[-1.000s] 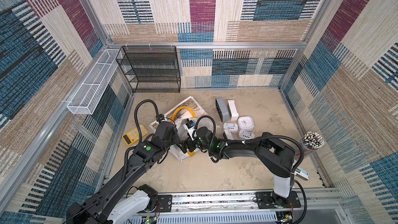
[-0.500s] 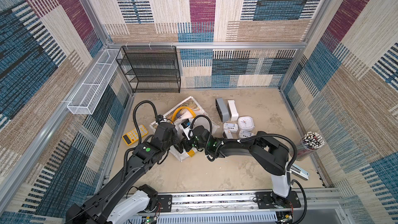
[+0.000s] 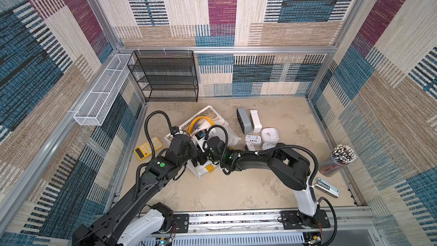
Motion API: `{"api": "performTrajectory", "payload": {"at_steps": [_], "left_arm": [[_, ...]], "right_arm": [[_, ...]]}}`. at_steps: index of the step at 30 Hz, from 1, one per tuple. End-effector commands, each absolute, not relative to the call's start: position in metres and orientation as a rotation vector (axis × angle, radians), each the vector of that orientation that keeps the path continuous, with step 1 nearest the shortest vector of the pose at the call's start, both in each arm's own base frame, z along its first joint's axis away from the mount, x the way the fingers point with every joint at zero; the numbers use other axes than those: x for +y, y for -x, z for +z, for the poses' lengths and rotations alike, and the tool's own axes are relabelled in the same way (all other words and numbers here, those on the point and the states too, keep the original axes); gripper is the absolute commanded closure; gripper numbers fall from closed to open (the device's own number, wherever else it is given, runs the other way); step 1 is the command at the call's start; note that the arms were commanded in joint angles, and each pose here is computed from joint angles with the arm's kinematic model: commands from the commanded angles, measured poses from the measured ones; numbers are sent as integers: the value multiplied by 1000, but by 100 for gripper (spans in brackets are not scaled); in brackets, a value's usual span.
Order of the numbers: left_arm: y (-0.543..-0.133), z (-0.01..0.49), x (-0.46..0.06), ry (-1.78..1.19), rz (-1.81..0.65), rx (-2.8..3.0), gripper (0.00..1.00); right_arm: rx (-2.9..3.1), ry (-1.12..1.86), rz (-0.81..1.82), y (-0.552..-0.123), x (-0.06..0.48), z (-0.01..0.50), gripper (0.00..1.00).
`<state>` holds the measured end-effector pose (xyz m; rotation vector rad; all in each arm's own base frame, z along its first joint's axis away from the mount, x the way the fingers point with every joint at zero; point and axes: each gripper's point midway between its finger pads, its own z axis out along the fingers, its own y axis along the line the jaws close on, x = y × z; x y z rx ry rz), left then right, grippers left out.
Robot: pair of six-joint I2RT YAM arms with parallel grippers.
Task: Take the alarm clock out of the canvas bag
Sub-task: Pick up the alarm from the canvas bag.
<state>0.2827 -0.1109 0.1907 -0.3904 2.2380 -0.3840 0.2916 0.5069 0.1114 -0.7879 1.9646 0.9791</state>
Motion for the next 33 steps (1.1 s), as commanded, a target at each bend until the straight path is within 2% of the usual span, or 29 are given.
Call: {"api": "performTrajectory", "payload": {"at_steps": [1,16,21,25,33], "left_arm": [[-287,199,-116,436,-448,2195,100],[-286,196,-110,439,-412,2195,100],[-285,195,-108,440,-404,2197,100],[-284,193,-107,439,-394,2203,100],[-284,188,-105,446,-375,2213,100]], "right_arm": [[1986,778,927,-298,506,106,1],[1945,832,928,-293,508,113,18],[1942,840,922,-294,507,115,34],[1938,841,919,-293,507,117,38],[1925,850,914,-289,500,124,58]]}}
